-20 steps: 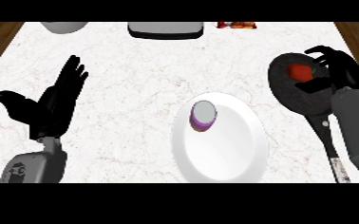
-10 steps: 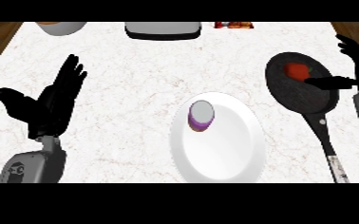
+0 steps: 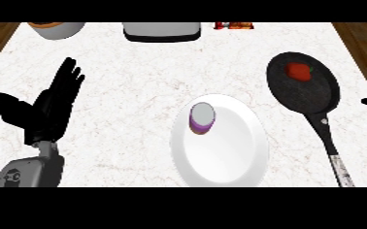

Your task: Pick the bell pepper from the plate and place it in the pan

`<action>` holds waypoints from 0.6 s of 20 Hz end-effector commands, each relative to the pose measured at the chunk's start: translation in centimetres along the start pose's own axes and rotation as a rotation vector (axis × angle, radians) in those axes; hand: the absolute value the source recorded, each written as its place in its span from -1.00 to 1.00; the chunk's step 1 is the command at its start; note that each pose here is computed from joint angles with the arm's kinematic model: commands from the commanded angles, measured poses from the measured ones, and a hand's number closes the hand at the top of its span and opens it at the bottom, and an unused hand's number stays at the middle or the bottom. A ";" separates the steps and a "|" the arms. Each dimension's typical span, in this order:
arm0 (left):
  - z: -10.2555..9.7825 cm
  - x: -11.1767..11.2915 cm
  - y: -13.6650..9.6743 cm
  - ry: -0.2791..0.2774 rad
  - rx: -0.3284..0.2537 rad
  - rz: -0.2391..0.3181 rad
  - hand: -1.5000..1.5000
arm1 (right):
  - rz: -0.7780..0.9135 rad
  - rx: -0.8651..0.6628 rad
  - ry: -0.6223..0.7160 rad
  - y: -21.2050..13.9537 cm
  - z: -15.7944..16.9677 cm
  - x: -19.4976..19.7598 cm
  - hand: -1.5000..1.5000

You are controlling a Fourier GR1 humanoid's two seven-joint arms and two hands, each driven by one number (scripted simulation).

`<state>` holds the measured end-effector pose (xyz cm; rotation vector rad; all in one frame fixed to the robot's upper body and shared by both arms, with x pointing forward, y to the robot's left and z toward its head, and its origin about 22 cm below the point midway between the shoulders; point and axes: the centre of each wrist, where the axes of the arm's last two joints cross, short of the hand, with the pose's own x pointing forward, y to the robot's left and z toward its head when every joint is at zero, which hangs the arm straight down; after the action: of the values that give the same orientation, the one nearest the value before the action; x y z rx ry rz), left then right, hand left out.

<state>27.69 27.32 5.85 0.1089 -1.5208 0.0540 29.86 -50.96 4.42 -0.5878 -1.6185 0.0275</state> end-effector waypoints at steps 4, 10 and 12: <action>1.3 -0.5 0.0 0.009 -0.013 0.008 0.00 | -0.120 0.063 -0.061 -9.0 5.4 -1.4 -1.00; -0.2 -0.7 -0.3 -0.004 -0.013 -0.007 0.00 | -0.082 0.076 -0.065 -8.6 7.5 -2.8 -1.00; 0.6 -0.9 0.3 0.003 -0.016 0.002 0.00 | -0.074 0.067 -0.046 -9.3 8.4 -3.3 -1.00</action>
<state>27.60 27.76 5.28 0.1056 -1.5208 0.0452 20.47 -57.15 3.93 -0.5199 -1.6486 0.0111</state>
